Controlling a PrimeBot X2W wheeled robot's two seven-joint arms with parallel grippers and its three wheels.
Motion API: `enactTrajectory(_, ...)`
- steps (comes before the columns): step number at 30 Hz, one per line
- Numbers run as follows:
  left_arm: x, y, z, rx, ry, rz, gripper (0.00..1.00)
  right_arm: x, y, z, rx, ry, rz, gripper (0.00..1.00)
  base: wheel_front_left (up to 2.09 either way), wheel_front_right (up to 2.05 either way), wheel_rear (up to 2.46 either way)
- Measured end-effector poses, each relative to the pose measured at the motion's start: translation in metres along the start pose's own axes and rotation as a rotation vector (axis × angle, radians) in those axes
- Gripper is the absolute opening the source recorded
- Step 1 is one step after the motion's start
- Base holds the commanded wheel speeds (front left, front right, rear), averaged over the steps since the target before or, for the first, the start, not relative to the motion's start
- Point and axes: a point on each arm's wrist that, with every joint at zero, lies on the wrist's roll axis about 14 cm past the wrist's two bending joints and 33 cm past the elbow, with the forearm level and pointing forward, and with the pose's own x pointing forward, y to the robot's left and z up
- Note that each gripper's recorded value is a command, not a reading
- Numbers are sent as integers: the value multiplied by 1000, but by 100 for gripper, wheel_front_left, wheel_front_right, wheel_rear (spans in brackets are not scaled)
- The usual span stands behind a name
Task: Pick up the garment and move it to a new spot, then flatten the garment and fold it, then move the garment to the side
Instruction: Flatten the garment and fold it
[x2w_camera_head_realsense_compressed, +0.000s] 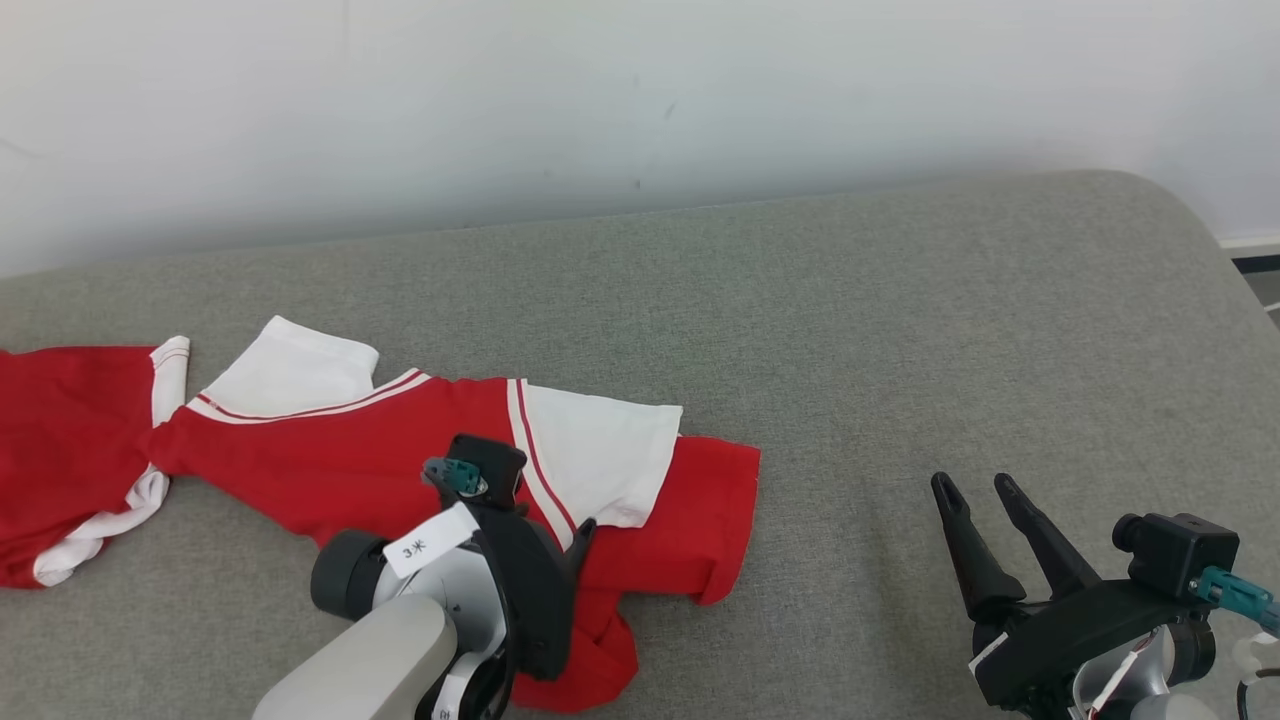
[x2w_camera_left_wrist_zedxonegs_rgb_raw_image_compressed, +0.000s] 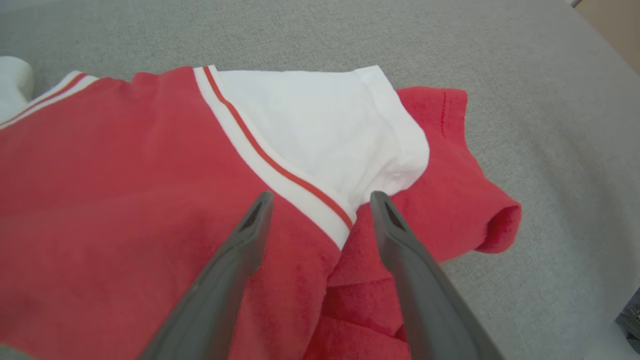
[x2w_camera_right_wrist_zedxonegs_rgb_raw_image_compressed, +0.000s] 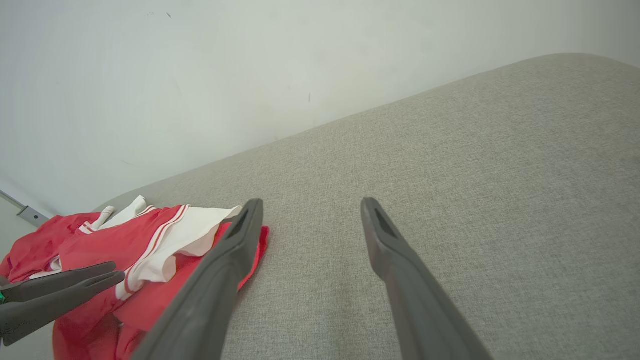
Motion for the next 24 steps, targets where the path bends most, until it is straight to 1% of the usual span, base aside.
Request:
enactTrajectory(5, 4, 3, -17, 40, 58, 12, 100, -1, -3, 0, 0, -1, -10, 100, 0, 0, 0)
enactTrajectory(8, 5, 4, -24, 40, 80, 16, 100, -2, -4, 0, 1, -2, -12, 100, 0, 0, 0)
enactTrajectory(11, 6, 2, -24, 31, 69, 8, 100, -2, -4, 0, 2, -1, -12, 100, 0, 0, 0)
enactTrajectory(13, 6, 1, -19, 21, 45, 4, 46, -1, -3, -1, 2, -1, -10, 100, 0, 0, 0)
enactTrajectory(14, 6, -1, -18, 16, 37, -1, 38, -1, -3, -1, 2, 0, -9, 100, 0, 0, 0)
enactTrajectory(15, 7, -1, -16, 11, 29, -5, 12, -1, -2, -1, 2, 0, -8, 100, 0, 0, 0)
enactTrajectory(16, 7, -2, -15, 9, 25, -7, 0, -1, -2, -1, 2, 0, -7, 100, 0, 0, 0)
enactTrajectory(23, 7, -5, -18, 5, 40, -19, 0, -2, -1, 0, 2, -1, -3, 100, 0, 0, 0)
enactTrajectory(24, 7, -5, -19, 7, 43, -19, 46, -2, -1, 0, 2, -1, -4, 100, 0, 0, 0)
